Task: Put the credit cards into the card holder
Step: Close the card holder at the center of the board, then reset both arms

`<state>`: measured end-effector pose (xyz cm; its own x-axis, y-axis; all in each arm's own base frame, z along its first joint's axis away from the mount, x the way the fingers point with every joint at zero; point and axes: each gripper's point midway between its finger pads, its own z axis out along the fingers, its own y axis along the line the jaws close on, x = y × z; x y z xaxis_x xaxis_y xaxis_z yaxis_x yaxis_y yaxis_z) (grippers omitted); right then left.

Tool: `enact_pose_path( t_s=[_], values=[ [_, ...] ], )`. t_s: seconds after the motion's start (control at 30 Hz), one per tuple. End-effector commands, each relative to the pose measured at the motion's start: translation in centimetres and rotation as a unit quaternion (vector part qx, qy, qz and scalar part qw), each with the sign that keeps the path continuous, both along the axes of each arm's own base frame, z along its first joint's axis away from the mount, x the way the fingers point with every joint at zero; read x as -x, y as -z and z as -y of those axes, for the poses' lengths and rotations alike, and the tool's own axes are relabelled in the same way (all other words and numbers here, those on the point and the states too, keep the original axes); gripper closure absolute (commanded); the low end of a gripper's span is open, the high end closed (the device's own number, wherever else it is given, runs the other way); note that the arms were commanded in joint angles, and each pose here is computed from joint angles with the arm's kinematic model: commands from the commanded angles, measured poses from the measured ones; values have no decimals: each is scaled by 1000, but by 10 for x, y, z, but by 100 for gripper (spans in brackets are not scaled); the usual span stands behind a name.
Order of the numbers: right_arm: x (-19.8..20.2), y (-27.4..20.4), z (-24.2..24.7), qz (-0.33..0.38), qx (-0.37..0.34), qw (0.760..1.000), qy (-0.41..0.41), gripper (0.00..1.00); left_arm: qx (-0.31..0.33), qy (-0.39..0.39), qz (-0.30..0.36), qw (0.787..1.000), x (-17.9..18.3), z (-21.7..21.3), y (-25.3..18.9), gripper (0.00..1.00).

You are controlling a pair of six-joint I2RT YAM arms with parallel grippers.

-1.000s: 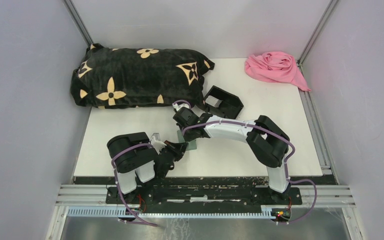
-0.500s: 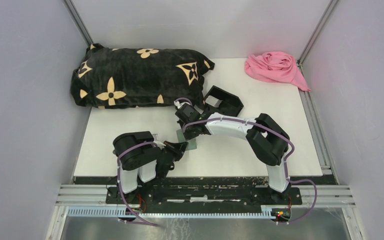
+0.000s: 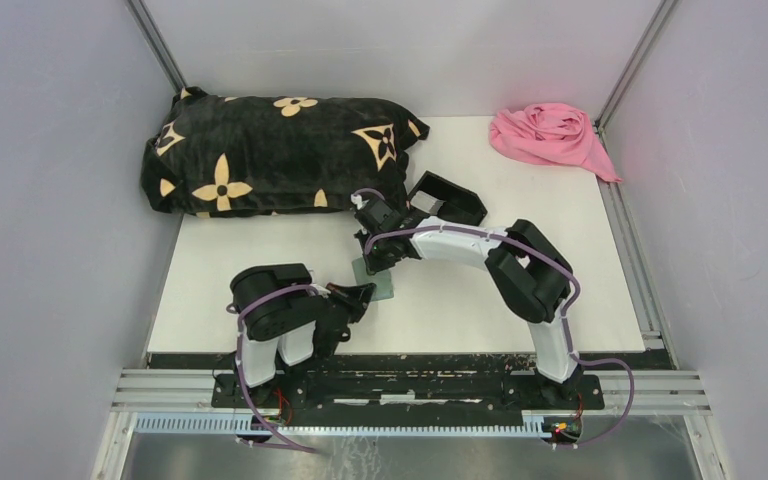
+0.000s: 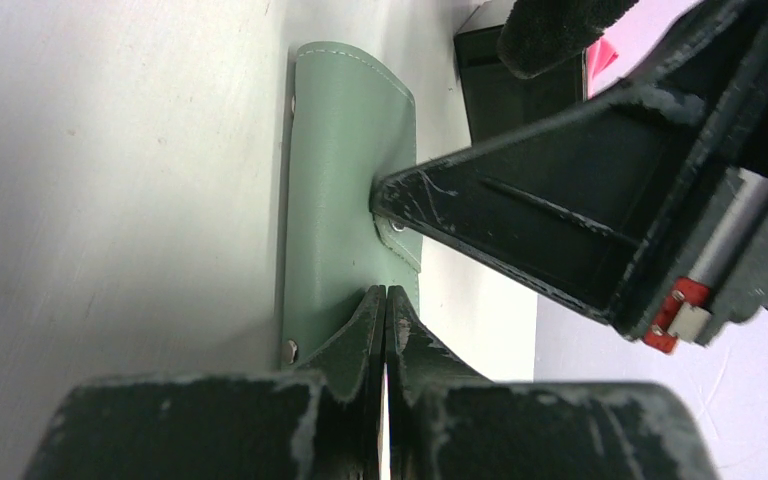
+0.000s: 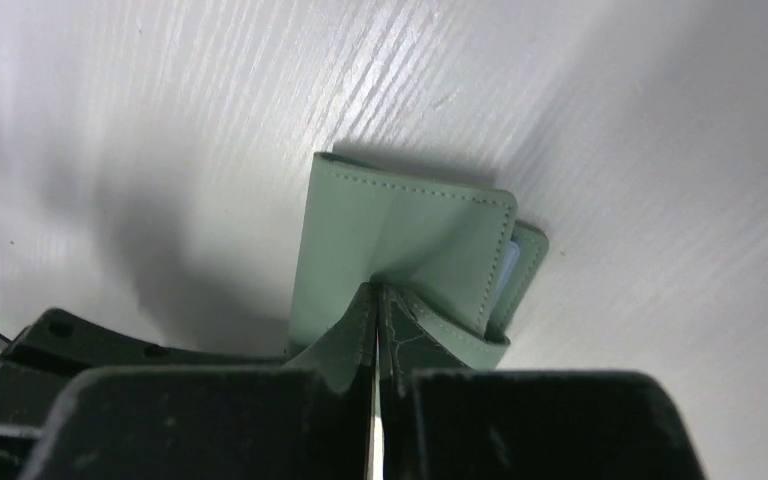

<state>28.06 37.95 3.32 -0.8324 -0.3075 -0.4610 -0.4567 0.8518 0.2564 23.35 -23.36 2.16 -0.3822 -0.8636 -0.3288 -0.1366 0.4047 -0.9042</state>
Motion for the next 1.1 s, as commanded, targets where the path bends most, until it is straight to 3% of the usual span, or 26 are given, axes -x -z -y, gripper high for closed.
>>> enact_pose_path(
  t_s=[0.0, 0.3, 0.5, 0.67, 0.87, 1.07],
  values=[
    [-20, 30, 12, -1, 26, 999, 27, 99, -125, -3, -67, 990, 23, -35, 57, 97],
    [-25, 12, 13, 5, 2, 1000, 25, 98, -116, 1, -52, 992, 22, -30, 48, 95],
    [-35, -30, 7, 53, -11, 998, 7, 71, -119, 14, 17, 993, 7, -12, 2, 65],
    [-43, -63, 6, 99, -17, 995, -1, 53, -198, 17, 61, 978, -11, 0, -51, 48],
    [-46, -108, 8, 157, -29, 987, -5, 43, -233, 13, 104, 967, -15, -7, -114, 44],
    [-41, -155, 36, 247, -16, 968, 34, 40, -285, 10, 112, 952, -8, -33, -135, 38]
  ],
)
